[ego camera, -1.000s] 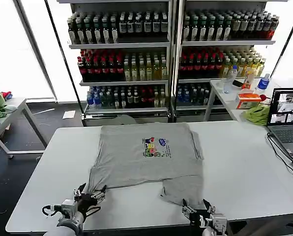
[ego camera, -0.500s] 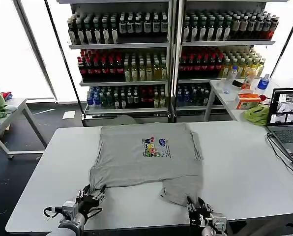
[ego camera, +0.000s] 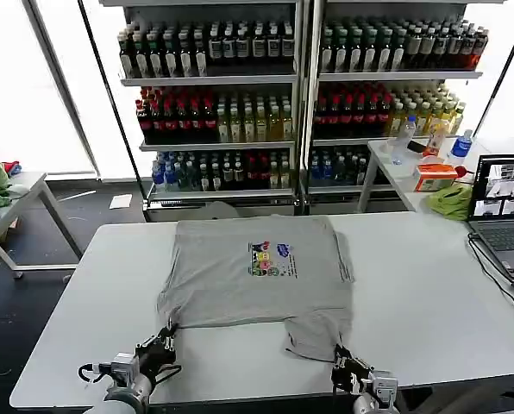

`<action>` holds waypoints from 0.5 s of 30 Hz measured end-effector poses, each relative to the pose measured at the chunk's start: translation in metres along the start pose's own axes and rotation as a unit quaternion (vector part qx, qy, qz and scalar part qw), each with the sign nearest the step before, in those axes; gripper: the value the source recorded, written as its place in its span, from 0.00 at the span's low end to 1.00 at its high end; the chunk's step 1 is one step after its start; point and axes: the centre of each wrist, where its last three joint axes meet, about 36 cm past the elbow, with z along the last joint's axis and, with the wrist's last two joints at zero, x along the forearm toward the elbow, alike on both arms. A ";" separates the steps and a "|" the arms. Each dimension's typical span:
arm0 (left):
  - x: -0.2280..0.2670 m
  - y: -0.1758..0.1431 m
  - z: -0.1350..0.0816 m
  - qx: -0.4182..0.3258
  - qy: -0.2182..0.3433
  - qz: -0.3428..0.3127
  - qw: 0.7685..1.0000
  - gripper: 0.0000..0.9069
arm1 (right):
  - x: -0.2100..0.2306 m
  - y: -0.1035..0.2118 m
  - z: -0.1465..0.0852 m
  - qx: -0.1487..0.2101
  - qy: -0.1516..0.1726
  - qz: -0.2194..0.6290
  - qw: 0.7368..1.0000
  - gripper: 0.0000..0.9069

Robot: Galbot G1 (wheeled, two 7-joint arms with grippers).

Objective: Fold and organize the clothes.

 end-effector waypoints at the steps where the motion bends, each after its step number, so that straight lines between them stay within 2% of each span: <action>1: 0.000 -0.001 0.000 0.000 -0.002 0.000 1.000 0.01 | 0.001 0.000 -0.002 0.000 -0.004 -0.001 1.000 0.00; 7: 0.001 -0.003 -0.009 0.009 -0.026 -0.001 1.000 0.01 | 0.006 -0.001 -0.018 0.000 -0.039 -0.002 0.999 0.00; 15: 0.001 -0.007 -0.026 0.018 -0.071 0.001 0.997 0.00 | 0.003 -0.005 -0.037 0.008 -0.101 0.010 0.995 0.00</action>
